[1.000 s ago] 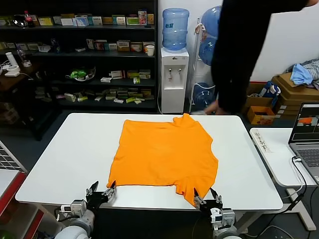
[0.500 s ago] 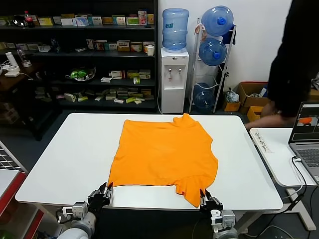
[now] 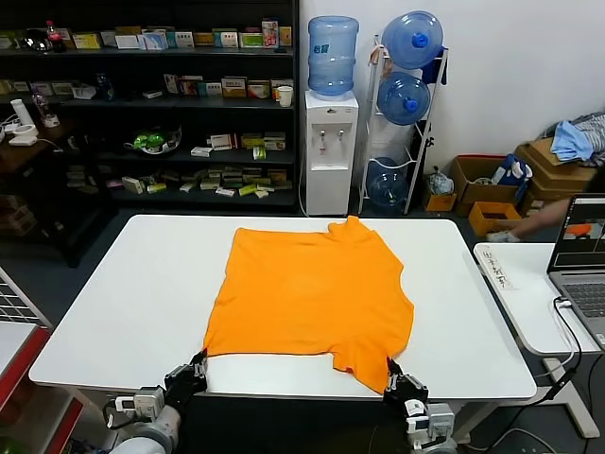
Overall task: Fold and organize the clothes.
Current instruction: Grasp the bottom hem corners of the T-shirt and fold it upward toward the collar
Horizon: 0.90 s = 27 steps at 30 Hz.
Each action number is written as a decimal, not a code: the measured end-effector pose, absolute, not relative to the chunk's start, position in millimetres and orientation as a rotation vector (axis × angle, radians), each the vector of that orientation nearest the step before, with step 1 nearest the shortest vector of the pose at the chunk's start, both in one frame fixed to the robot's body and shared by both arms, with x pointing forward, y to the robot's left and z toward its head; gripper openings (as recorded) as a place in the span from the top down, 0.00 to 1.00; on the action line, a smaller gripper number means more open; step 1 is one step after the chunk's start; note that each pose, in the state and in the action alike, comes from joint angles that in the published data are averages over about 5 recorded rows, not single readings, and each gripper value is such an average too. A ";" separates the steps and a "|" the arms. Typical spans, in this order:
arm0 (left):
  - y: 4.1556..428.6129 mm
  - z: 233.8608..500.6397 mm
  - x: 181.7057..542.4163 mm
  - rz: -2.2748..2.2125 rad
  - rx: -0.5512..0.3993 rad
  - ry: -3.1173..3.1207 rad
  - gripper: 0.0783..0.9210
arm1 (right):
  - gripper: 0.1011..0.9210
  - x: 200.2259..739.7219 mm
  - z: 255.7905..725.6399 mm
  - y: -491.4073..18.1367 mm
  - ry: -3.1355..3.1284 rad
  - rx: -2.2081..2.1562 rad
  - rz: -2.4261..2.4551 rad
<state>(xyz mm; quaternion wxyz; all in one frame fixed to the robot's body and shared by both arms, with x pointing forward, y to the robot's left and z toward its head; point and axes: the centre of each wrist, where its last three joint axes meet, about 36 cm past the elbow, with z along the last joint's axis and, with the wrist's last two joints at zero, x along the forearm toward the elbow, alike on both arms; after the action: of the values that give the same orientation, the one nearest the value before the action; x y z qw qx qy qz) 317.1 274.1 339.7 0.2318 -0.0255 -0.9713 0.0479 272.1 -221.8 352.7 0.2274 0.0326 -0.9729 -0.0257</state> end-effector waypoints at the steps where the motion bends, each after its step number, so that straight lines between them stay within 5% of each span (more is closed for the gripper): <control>1: 275.2 342.1 315.5 0.137 -0.066 -2.667 0.98 | 0.97 267.5 354.9 -223.5 -2.679 0.090 -0.070; 16: 278.7 382.3 273.9 0.232 -0.014 -2.600 0.98 | 0.97 226.5 386.2 -233.6 -2.689 0.112 -0.088; 27: 269.8 376.0 326.6 0.309 -0.023 -2.701 0.98 | 0.97 305.9 383.4 -233.9 -2.797 0.099 -0.140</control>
<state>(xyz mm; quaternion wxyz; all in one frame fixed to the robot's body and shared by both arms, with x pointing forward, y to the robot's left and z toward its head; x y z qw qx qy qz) 326.6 269.8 376.0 0.2097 -0.0082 -0.9714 0.1110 305.9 -233.9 383.4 0.1690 0.0349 -0.9838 -0.0492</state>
